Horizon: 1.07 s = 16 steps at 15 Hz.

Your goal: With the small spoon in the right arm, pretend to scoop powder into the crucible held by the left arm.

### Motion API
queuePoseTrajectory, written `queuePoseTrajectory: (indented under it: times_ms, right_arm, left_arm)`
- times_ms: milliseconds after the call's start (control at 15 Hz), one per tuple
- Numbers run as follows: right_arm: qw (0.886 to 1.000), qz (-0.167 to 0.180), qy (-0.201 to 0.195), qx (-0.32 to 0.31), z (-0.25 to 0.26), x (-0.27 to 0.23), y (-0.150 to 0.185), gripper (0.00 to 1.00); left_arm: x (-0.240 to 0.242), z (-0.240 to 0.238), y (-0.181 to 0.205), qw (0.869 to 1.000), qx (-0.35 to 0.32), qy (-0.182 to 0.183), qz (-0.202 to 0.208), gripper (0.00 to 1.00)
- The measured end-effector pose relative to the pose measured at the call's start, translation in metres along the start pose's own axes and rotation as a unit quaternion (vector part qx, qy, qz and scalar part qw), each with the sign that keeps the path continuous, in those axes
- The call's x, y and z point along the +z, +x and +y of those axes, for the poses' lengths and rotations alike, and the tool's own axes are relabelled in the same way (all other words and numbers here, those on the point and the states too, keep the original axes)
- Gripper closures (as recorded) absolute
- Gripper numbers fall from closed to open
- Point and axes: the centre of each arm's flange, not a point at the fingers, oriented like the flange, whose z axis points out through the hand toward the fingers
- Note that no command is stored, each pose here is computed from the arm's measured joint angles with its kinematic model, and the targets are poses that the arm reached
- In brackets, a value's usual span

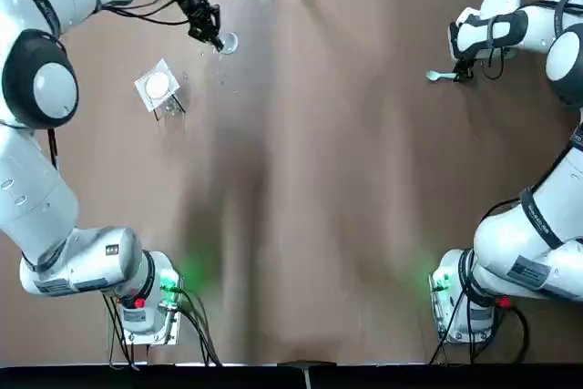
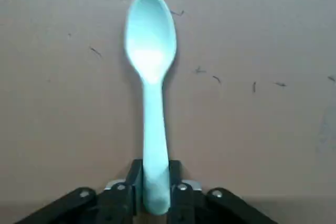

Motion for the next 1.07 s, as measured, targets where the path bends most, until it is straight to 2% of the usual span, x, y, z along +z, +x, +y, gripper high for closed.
queuePoseTrajectory:
  times_ms: [67, 533, 733, 1067]
  right_arm:
    - [1.0, 0.0, 0.0, 0.0, 0.0, 0.0, 0.0, 0.76]
    - [1.0, 0.0, 0.005, 0.002, 0.0, 0.0, 0.0, 0.76]
    - [0.999, 0.002, 0.035, 0.006, -0.001, -0.001, -0.001, 0.76]
    - [0.995, 0.026, 0.082, 0.04, -0.001, -0.019, 0.01, 0.76]
  left_arm:
    - [0.009, 0.017, 0.003, 1.0, -0.009, -0.002, 0.009, 0.94]
    - [0.031, 0.045, 0.01, 0.999, -0.034, -0.001, 0.025, 0.94]
    - [0.051, 0.069, 0.006, 0.999, -0.041, 0.003, 0.024, 0.94]
    - [0.066, 0.09, -0.002, 0.999, -0.044, -0.014, 0.013, 0.94]
